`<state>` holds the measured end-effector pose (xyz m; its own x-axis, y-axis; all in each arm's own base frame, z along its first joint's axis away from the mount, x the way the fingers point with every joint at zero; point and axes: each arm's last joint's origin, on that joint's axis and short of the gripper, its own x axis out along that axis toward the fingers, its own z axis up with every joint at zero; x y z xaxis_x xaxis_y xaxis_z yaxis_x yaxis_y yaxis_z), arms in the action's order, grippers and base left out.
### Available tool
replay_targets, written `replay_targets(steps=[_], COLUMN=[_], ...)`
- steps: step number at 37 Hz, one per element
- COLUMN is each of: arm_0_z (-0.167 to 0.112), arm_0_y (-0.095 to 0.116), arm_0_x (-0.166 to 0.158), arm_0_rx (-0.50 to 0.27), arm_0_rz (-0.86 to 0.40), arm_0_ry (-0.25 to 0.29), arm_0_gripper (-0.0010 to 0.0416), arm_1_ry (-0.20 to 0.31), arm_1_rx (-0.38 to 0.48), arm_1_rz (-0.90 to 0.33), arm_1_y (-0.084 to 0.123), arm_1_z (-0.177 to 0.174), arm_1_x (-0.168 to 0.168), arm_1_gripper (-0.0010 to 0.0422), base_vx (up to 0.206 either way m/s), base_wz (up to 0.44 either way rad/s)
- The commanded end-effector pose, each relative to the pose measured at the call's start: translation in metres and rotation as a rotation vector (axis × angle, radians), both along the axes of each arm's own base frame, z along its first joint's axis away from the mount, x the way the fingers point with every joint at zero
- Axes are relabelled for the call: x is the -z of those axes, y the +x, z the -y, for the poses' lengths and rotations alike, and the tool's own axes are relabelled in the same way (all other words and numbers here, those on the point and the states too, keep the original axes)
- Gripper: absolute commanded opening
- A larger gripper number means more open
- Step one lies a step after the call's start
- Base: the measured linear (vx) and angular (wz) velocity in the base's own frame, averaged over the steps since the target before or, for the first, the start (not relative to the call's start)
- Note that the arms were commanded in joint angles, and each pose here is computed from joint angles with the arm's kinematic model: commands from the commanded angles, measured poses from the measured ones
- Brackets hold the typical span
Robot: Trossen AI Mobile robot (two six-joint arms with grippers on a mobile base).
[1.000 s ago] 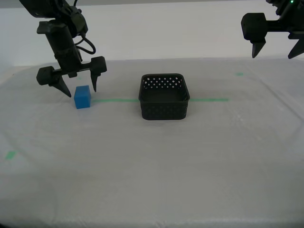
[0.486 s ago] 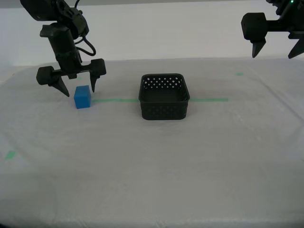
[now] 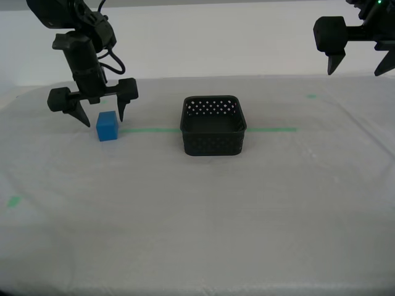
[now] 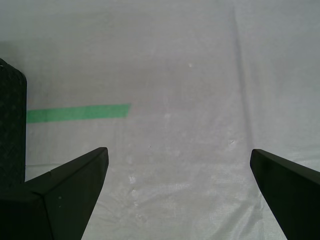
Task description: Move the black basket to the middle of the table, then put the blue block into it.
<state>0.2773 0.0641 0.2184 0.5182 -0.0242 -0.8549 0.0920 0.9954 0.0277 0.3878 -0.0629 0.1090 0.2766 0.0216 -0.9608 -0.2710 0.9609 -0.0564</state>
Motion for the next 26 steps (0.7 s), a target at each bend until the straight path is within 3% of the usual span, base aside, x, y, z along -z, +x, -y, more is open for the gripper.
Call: replay_targets(steps=[1,26], arm_0_z=[0.0,0.0], arm_0_y=[0.0,0.0], arm_0_x=[0.0,0.0], arm_0_rx=[0.003,0.003], arm_0_rz=[0.001,0.001], arm_0_ry=[-0.003,-0.003], arm_0_gripper=[0.0399,0.0398], arm_1_ry=[0.005,0.006], arm_1_rx=[0.004,-0.001], arm_1_rz=[-0.002,-0.018], arm_1_y=[-0.001,-0.012], arm_1_z=[0.002,0.0], arm_1_x=[0.0,0.016], arm_1_gripper=[0.0361,0.0361], base_vx=[0.0,0.0], base_wz=[0.0,0.0])
